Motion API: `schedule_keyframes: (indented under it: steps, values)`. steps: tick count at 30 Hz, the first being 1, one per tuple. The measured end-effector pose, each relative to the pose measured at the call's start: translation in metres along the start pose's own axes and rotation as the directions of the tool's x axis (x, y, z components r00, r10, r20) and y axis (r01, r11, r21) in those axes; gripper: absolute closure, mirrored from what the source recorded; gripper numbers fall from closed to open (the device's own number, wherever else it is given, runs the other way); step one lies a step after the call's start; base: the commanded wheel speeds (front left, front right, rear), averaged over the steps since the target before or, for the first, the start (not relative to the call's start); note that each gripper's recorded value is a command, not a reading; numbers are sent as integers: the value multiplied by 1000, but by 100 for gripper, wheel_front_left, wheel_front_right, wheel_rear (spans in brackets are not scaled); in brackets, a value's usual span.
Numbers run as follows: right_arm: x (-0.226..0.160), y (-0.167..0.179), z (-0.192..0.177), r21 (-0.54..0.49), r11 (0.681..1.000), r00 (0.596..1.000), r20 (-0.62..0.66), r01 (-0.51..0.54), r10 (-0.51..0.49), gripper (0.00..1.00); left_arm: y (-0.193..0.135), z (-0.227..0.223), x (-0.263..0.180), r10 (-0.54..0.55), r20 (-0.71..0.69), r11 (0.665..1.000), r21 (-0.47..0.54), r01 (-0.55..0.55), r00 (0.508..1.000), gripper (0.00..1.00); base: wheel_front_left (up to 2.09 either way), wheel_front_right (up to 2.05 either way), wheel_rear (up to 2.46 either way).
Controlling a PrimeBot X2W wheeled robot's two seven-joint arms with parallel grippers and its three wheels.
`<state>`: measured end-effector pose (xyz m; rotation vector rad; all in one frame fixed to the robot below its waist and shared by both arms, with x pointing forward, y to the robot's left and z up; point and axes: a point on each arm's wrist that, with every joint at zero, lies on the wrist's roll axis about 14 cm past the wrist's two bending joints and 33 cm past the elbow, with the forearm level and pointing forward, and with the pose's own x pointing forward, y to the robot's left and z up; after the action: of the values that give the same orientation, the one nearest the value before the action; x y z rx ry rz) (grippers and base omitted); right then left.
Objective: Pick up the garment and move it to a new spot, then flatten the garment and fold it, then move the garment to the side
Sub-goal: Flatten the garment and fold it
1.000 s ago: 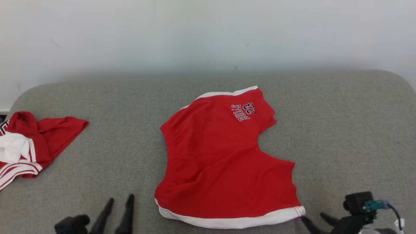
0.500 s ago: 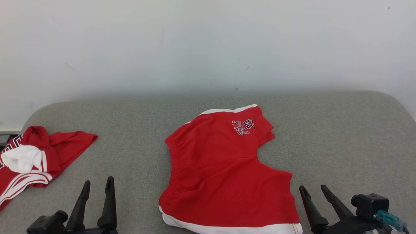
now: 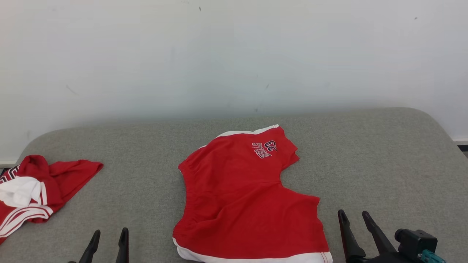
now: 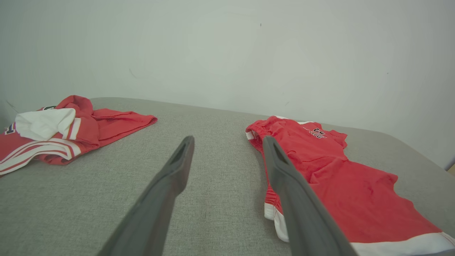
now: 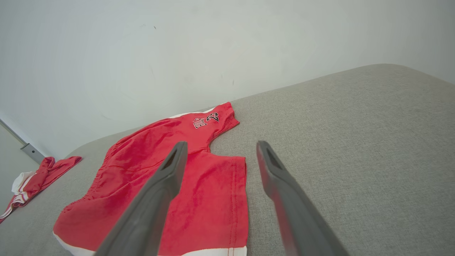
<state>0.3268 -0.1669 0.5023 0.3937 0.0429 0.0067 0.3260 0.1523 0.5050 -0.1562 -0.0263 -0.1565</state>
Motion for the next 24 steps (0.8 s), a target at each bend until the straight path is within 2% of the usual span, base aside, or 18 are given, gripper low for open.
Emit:
schedule_keyframes:
  steps: [24]
  values:
    - [0,7,-8,6,1000,999,15,-31,31,0,-1,12,-4,23,7,999,-28,-23,1000,0,0,0,0]
